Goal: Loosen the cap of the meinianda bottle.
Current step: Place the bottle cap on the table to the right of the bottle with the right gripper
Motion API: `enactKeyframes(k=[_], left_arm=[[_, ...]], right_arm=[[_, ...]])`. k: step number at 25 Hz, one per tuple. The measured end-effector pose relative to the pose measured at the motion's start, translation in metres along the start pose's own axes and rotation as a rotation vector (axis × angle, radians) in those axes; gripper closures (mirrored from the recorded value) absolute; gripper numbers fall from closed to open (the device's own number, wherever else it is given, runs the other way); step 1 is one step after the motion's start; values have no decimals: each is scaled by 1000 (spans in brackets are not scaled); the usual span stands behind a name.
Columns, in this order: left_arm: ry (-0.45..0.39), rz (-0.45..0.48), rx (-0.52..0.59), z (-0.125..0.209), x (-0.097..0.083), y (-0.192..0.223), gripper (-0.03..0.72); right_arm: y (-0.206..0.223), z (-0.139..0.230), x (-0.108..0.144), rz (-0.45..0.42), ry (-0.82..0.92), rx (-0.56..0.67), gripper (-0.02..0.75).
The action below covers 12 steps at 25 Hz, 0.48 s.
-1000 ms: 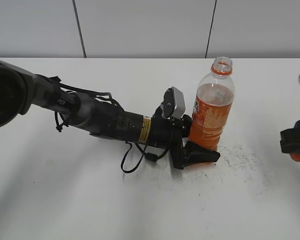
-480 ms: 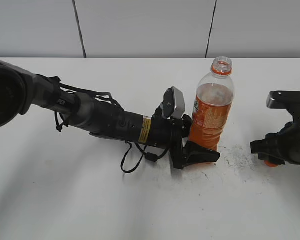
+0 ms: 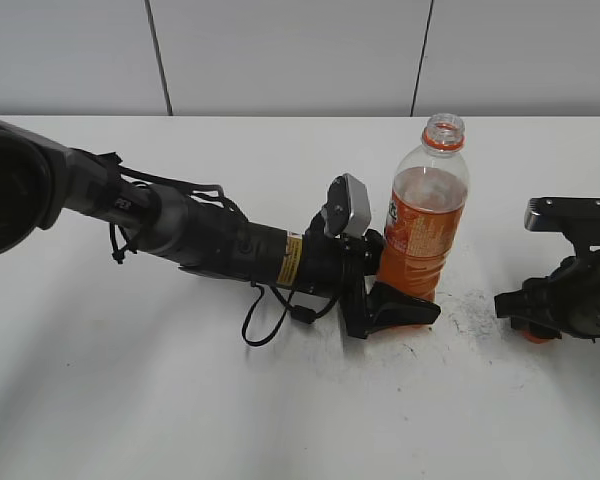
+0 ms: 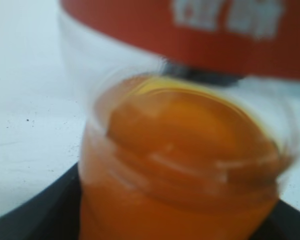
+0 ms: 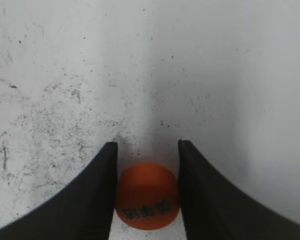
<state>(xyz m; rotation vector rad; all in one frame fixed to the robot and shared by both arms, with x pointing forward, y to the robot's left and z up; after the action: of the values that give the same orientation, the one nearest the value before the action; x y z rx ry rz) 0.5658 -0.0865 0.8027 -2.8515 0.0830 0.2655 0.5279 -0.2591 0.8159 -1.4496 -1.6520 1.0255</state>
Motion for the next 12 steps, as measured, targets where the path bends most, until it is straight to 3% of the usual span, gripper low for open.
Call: enactKeyframes(k=[6,12], left_arm=[[0,1,-1,0,0,0,121],[7,-10,51,10,1,0,34]], right_arm=[[-7,-4,0,-2,14,-20,307],[-27,-13,2,-14,18,-62,278]])
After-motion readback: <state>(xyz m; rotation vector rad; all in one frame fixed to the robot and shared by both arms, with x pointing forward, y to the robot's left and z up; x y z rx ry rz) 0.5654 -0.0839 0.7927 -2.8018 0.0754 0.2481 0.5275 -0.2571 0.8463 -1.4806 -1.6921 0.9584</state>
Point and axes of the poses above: a point on each arm's last joint axis where the gripper is mounted, y pointing out along that axis toward the gripper, x along the wrist's bending axis when the last joint is at zero, z = x × y, the point moved 6 cm from there along y, pointing out along that axis toward the gripper, and after that the axes turned 8 degrees about -y, right-handed, at the moved point
